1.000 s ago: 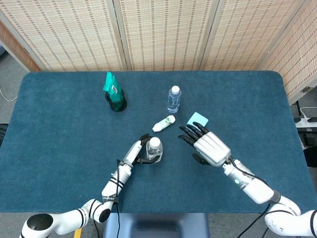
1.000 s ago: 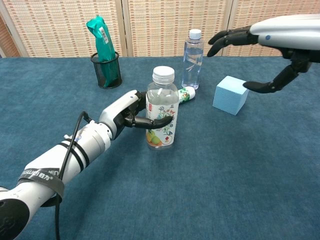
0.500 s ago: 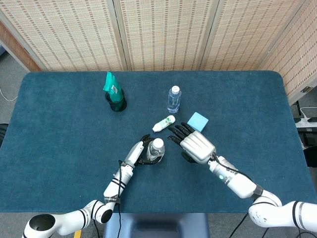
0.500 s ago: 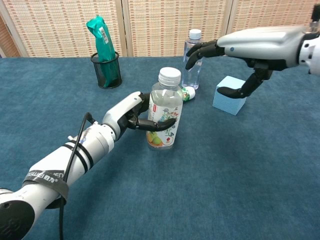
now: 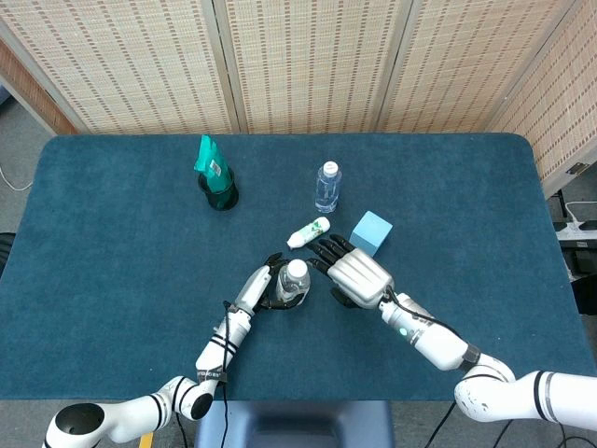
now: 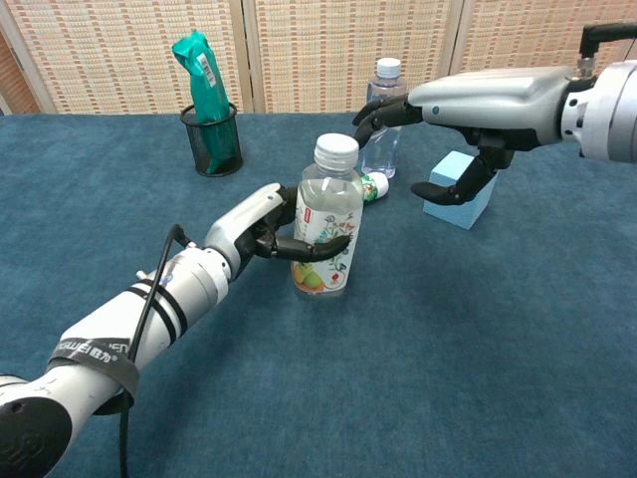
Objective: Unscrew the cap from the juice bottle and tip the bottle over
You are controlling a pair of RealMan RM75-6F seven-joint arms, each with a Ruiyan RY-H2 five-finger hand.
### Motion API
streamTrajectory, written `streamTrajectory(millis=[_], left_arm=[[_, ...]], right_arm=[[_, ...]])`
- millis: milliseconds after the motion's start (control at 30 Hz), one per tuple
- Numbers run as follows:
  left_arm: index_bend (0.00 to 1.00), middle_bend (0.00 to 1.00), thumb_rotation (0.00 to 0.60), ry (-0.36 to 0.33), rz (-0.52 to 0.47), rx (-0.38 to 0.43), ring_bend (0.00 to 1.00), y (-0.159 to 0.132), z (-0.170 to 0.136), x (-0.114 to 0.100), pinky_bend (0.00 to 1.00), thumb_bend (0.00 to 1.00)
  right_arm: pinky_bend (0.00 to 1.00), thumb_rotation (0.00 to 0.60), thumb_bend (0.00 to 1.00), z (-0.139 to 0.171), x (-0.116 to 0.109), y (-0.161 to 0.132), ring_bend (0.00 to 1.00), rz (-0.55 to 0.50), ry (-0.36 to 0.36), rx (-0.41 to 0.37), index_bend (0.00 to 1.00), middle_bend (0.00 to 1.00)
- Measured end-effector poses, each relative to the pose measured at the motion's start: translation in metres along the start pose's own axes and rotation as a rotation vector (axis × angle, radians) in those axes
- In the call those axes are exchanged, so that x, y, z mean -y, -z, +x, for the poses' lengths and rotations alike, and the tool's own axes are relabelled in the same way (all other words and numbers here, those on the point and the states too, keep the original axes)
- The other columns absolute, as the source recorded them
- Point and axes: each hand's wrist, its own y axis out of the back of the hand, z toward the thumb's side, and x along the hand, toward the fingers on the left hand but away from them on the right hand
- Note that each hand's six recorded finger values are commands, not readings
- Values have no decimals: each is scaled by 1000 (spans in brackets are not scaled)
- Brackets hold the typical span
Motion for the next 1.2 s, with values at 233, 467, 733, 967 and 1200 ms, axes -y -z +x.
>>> streamTrajectory(millis=[233,467,733,967,1200], left_arm=[[722,788,600,13,0,-4,272,2,-1,2,5,851],[724,802,600,27,3,1,279,2,-1,2,22,866],[729,814,600,52,17,6,324,2,-2,7,70,898],[734,831,600,82,44,13,412,0,-1,12,208,934],[738,837,600,120,45,4,434,1,-1,14,275,950]], right_arm=[[0,467,448,0,2,0,0,-35,-31,-17,141,0],[0,333,448,1,-1,2,0,-126,-67,-41,154,0],[0,316,448,-2,-9,5,0,-135,-71,-68,173,0],[0,316,448,-4,-13,4,0,-105,-65,-78,174,0],[0,316,448,-5,-16,-2,0,-97,-64,-90,174,0]])
